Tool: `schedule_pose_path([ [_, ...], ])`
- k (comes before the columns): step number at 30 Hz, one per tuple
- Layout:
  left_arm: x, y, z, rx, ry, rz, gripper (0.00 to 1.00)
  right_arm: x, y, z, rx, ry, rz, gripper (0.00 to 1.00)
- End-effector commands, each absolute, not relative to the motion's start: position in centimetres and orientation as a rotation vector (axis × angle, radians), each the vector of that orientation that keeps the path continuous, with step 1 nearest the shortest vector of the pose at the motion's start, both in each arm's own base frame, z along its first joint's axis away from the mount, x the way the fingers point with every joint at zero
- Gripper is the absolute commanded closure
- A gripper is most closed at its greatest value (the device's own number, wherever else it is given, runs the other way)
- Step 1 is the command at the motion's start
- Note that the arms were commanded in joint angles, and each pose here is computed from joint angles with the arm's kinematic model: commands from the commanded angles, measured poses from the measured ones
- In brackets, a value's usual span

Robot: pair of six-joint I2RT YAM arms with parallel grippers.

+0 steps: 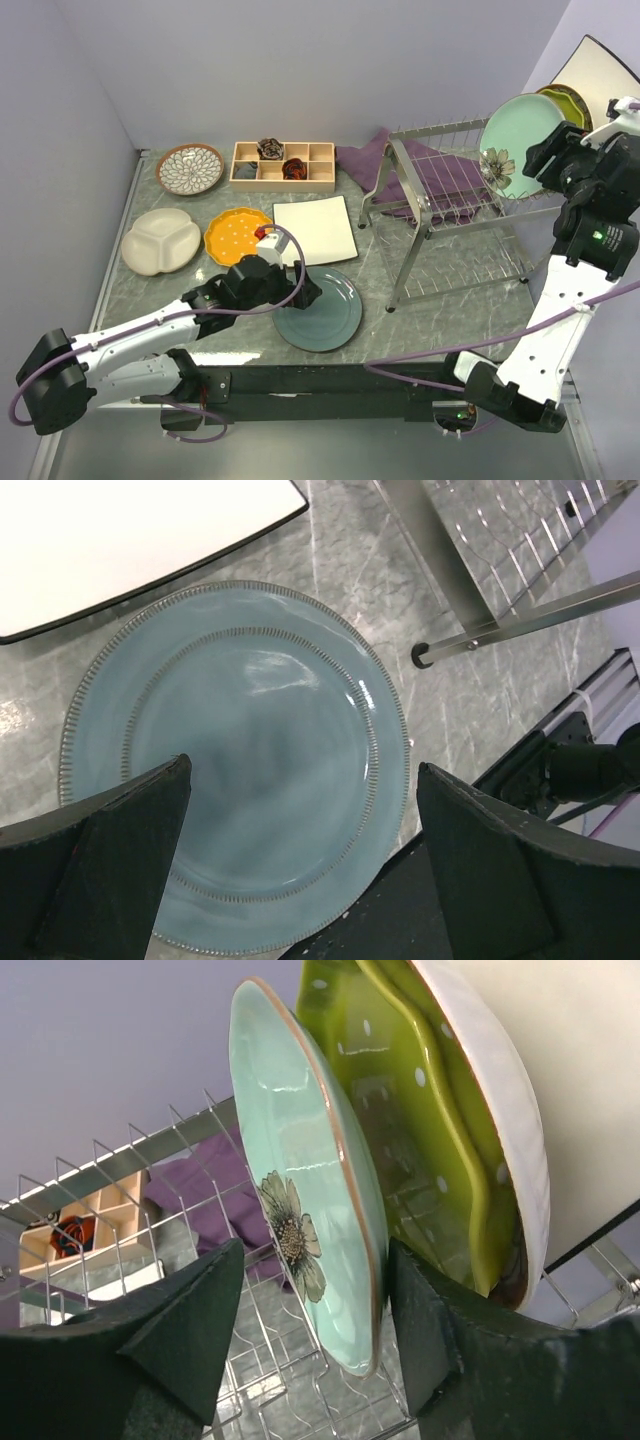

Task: Unload the plates from the dish rack
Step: Unload the plate from the dish rack.

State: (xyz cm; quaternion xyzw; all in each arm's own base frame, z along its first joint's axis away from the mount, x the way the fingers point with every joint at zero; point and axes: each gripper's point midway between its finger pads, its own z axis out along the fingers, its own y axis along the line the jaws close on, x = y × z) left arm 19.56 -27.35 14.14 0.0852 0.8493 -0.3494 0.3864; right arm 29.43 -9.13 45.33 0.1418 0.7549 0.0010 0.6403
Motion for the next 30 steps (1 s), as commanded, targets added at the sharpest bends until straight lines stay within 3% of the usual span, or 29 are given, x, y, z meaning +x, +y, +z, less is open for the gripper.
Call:
schedule_pose_path([
  [1,19.8,-28.3,17.4,0.236,2.051,-0.973,0.01,30.7,-7.9,47.0,0.229,1.673,0.086,0.37],
  [6,19.7,-27.6,18.5,0.21,2.003,-0.984,0.01,30.7,-6.9,48.0,0.159,1.654,0.113,0.43],
  [15,19.3,-27.7,18.7,0.224,1.997,-1.006,0.0,29.5,-4.0,50.1,0.025,1.578,0.2,0.43],
  [24,18.9,-27.4,19.2,0.223,1.974,-1.032,0.01,30.4,-6.3,49.7,0.089,1.578,0.096,0.41],
  [30,18.8,-27.5,19.3,0.229,1.975,-1.036,0.01,30.9,-6.8,50.3,0.033,1.566,0.034,0.45],
])
